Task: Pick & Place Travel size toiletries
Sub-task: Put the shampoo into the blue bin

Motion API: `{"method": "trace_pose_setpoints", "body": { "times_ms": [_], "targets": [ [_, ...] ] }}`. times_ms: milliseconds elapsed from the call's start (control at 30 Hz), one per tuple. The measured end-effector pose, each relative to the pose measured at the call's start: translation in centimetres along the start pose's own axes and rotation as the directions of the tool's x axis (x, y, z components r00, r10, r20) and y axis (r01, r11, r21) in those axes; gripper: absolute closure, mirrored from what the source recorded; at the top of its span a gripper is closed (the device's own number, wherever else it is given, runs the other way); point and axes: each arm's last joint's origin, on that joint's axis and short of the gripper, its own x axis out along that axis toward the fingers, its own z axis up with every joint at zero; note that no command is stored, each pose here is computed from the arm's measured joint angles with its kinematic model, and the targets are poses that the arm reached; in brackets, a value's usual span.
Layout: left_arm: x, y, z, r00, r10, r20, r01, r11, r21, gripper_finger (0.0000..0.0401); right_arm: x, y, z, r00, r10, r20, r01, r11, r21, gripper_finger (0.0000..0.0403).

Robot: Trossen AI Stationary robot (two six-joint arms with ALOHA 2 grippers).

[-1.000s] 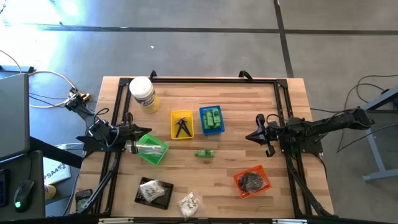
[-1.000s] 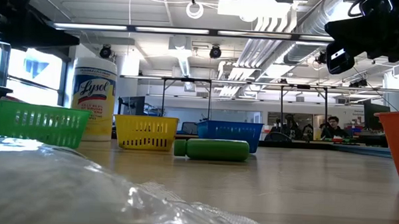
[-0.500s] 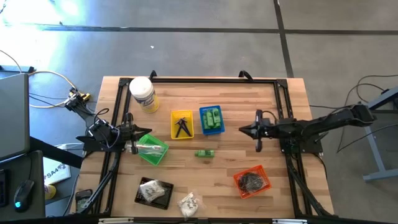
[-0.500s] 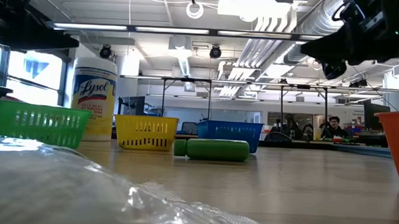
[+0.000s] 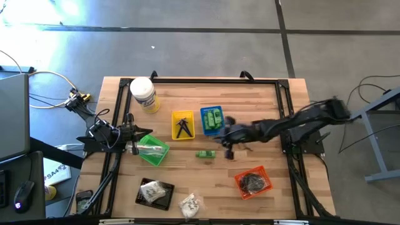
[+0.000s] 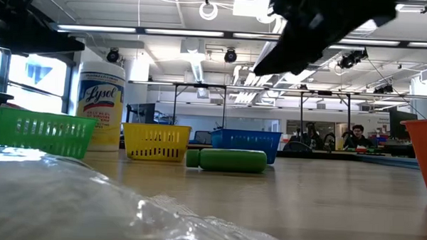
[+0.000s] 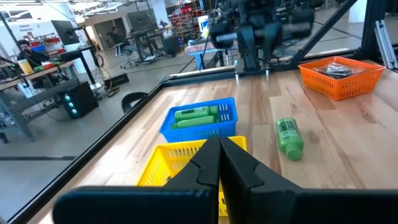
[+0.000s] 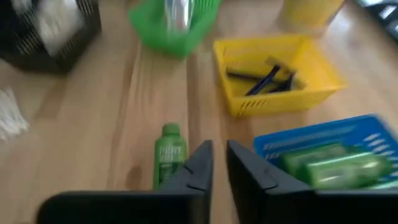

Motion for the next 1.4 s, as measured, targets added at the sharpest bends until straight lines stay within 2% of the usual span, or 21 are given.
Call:
{"method": "trace_pose_setpoints", "body": {
  "times_ms": [100,267,367,500,733,900,1067,1300,1400],
  "targets": [
    [0.0,0.0,0.0,1.0,-0.001,-0.003,0.001,1.0,-0.013,0.0401,3.2,1.0,0.5,0.993,0.021,-0.115,-0.024,0.999,-0.025,0.0315],
    [0.0,0.0,-0.1,1.0,-0.001,-0.009,0.001,1.0,-0.011,0.0401,7.2,2.7,0.7,0.979,0.056,-0.197,-0.075,0.993,-0.09,0.0209],
    [0.0,-0.1,-0.1,1.0,-0.022,-0.008,0.022,1.0,-0.015,0.0401,8.4,3.1,0.3,0.964,0.091,-0.25,-0.117,0.989,-0.091,0.0159],
    [0.0,-0.2,-0.1,0.998,-0.069,-0.005,0.069,0.998,-0.013,0.0401,8.8,3.1,-0.2,0.952,0.085,-0.295,-0.11,0.991,-0.072,0.0119],
    [0.0,-0.2,-0.1,0.997,-0.077,-0.005,0.077,0.997,-0.011,0.0401,8.7,3.0,-0.5,0.943,0.079,-0.324,-0.087,0.996,-0.011,0.0111],
    [0.0,-0.2,-0.1,0.997,-0.077,-0.006,0.077,0.997,-0.003,0.0401,9.7,3.1,-1.9,0.915,0.11,-0.389,-0.105,0.994,0.035,0.0116],
    [0.0,-0.2,-0.1,0.997,-0.077,-0.006,0.077,0.997,0.0,0.0401,10.7,2.9,-3.0,0.911,0.051,-0.41,-0.049,0.999,0.015,0.0117],
    [0.0,-0.2,-0.1,0.997,-0.076,-0.007,0.076,0.997,0.0,0.0401,11.3,2.8,-3.7,0.898,0.064,-0.435,-0.062,0.998,0.02,0.0118],
    [0.0,-0.2,-0.1,0.997,-0.076,-0.007,0.076,0.997,0.0,0.0401,11.3,2.8,-3.7,0.898,0.063,-0.435,-0.06,0.998,0.02,0.0134]
  ]
}}
